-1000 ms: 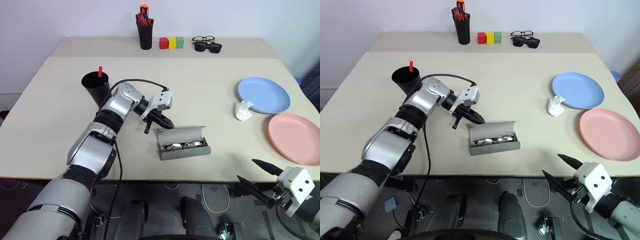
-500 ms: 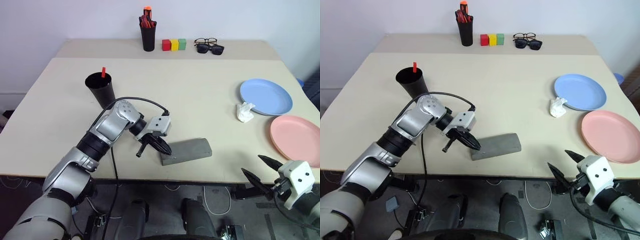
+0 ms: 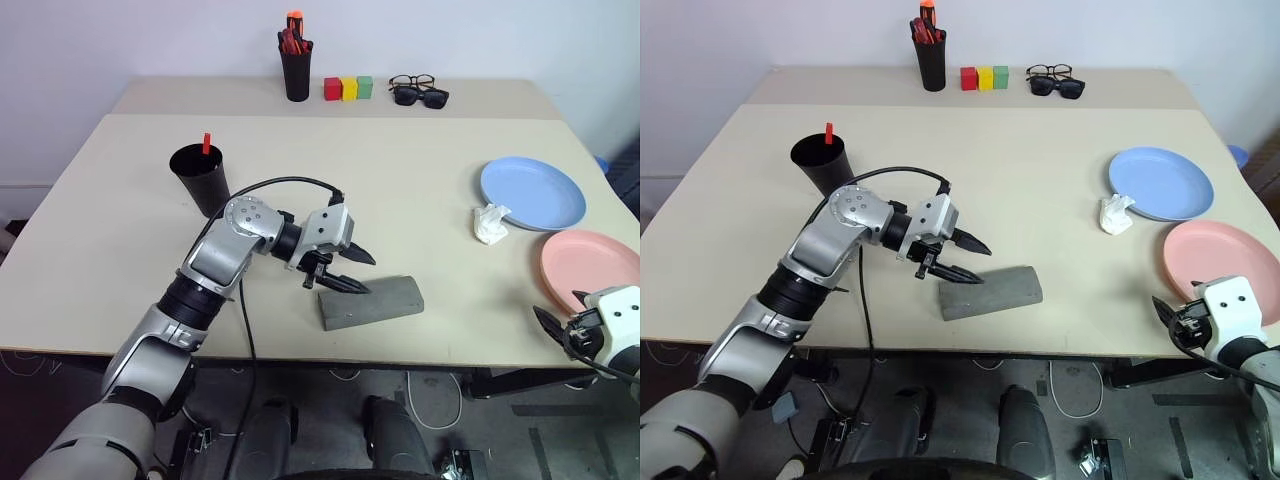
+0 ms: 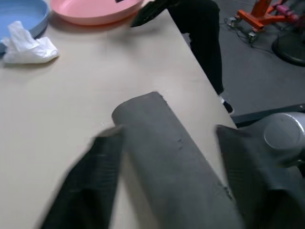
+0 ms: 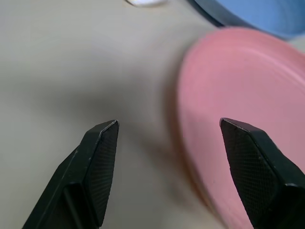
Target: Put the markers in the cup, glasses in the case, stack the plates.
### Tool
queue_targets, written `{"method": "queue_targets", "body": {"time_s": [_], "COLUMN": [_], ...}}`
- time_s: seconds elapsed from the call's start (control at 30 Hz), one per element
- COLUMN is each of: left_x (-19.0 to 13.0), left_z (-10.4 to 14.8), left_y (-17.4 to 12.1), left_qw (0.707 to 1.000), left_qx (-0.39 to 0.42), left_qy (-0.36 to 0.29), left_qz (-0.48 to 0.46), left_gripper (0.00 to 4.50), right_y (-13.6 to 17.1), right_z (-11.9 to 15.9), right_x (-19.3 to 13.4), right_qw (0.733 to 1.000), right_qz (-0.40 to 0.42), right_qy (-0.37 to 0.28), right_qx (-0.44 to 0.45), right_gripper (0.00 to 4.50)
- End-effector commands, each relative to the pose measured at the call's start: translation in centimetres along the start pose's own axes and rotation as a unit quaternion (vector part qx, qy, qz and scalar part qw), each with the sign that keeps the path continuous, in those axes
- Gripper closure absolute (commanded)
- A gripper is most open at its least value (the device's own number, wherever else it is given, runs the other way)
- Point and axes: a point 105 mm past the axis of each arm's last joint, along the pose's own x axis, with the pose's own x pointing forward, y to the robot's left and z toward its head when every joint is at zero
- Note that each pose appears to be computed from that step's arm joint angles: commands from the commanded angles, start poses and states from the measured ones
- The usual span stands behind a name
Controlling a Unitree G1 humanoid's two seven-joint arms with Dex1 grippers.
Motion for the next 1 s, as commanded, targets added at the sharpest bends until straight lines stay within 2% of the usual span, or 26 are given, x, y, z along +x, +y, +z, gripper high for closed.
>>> {"method": "queue_targets", "body": {"time_s": [0.03,0.17,0.2,0.3,0.43,0.6,0.67,0.87,1.0], "left_x": [0.4,0.5,0.6,0.6,0.5,0.5,0.5,0.3,0.2], "left_z": [1.9,2.4,2.5,2.8,2.8,3.1,3.3,3.1,3.3], "left_y": [0.2,0.4,0.5,0.5,0.6,0.8,0.9,1.8,2.2], "left_qw": [1.0,0.999,0.999,0.999,0.999,0.998,0.998,0.996,0.993], "left_qx": [0.023,0.022,0.023,0.02,0.017,0.022,0.022,0.01,0.006], "left_qy": [-0.01,-0.013,-0.014,-0.019,-0.019,-0.027,-0.032,-0.035,-0.041], "left_qz": [0.01,0.02,0.026,0.032,0.037,0.044,0.051,0.086,0.112], "left_gripper": [0.09,0.09,0.03,0.0,0.0,0.0,0.0,0.0,0.0], "right_y": [-1.2,-2.1,-2.5,-3.0,-3.1,-3.1,-3.5,-6.5,-7.9], "right_z": [-0.1,-0.1,0.0,0.4,0.9,1.1,2.0,8.8,13.4], "right_x": [0.6,1.8,2.1,2.7,2.9,2.9,2.8,3.0,4.7], "right_qw": [1.0,1.0,1.0,1.0,1.0,1.0,1.0,0.99,0.978], "right_qz": [-0.009,-0.003,-0.003,0.004,0.01,0.008,0.003,-0.045,-0.061], "right_qy": [0.001,0.002,0.002,0.0,-0.005,-0.002,-0.012,-0.084,-0.129], "right_qx": [-0.021,-0.012,-0.002,0.008,0.015,0.006,-0.001,-0.104,-0.151], "right_gripper": [1.06,1.06,1.31,2.36,4.34,4.43,4.43,4.43,4.43]}}
